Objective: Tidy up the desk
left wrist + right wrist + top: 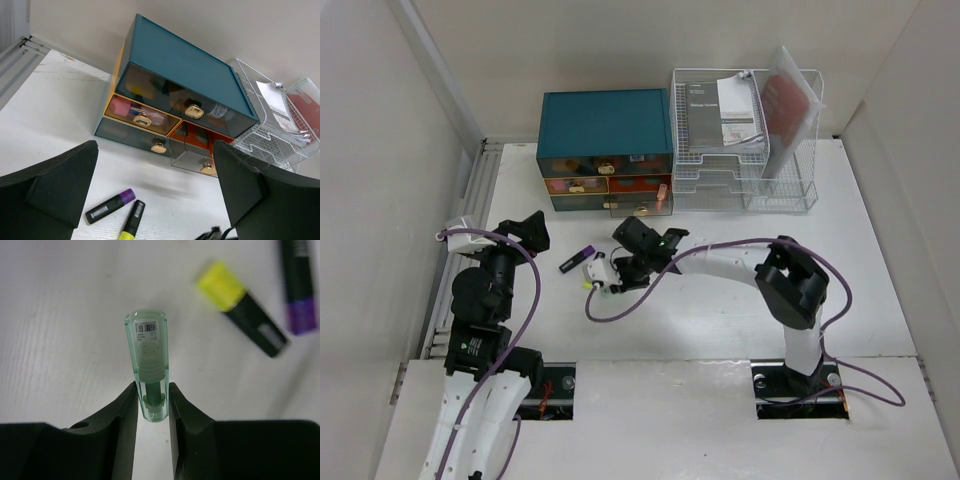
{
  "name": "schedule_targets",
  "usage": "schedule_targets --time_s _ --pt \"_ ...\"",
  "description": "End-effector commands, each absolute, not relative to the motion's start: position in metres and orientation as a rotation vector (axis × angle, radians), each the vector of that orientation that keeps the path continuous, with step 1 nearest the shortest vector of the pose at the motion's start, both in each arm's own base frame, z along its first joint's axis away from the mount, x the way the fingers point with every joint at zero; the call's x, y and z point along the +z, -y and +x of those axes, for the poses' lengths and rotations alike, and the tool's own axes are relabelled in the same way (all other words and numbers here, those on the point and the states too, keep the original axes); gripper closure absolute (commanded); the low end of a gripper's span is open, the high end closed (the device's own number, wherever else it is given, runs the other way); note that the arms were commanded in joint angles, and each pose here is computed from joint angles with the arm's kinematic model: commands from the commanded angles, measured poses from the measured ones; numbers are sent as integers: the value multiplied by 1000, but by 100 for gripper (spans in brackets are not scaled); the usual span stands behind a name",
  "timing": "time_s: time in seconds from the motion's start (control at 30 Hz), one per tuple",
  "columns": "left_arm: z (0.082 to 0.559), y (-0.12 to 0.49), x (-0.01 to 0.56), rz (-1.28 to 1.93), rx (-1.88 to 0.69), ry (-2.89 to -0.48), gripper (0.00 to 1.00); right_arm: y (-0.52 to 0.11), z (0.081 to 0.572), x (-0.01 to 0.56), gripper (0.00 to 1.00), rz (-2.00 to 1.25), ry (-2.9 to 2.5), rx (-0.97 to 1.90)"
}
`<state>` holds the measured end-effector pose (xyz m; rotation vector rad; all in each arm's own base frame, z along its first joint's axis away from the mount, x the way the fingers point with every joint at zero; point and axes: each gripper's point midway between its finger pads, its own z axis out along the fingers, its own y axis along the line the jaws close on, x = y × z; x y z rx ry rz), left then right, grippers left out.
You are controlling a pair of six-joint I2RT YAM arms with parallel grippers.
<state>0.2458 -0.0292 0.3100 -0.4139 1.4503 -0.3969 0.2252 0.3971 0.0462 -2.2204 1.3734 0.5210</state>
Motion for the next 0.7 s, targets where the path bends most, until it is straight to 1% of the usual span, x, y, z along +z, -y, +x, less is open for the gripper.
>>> schedule_targets --time_s 0.0,0.07,0.1,0.2,0.23,0.33,0.4,0.5,0.57,0.67 --pt "246 31 322 -391 -405 -1406 2 -422 280 137 99 -1771 -1422 457" --pt "246 31 322 -391 -405 -1406 2 -419 305 157 100 -1594 -1506 448" --pt "246 32 322 -384 -412 -1408 2 -404 326 165 100 -1511 -1553 420" --pt "246 32 322 -384 -412 -1409 2 -385 358 201 100 -1301 -1587 419" --pt "246 32 322 -384 -412 -1409 2 -369 375 205 100 -1229 -1615 380" --pt "246 32 322 -384 -412 -1409 2 -348 392 231 100 -1080 -1582 342" --pt "246 32 322 -384 -412 -1409 2 -335 405 239 100 -1009 -1582 266" --pt "246 32 322 -384 -412 -1409 2 -327 416 261 100 -926 -1563 211" --pt "246 32 322 -384 -412 -1409 2 -324 421 263 100 -893 -1575 185" --pt "246 32 322 -384 -412 -1409 2 -323 427 249 100 -900 -1602 150"
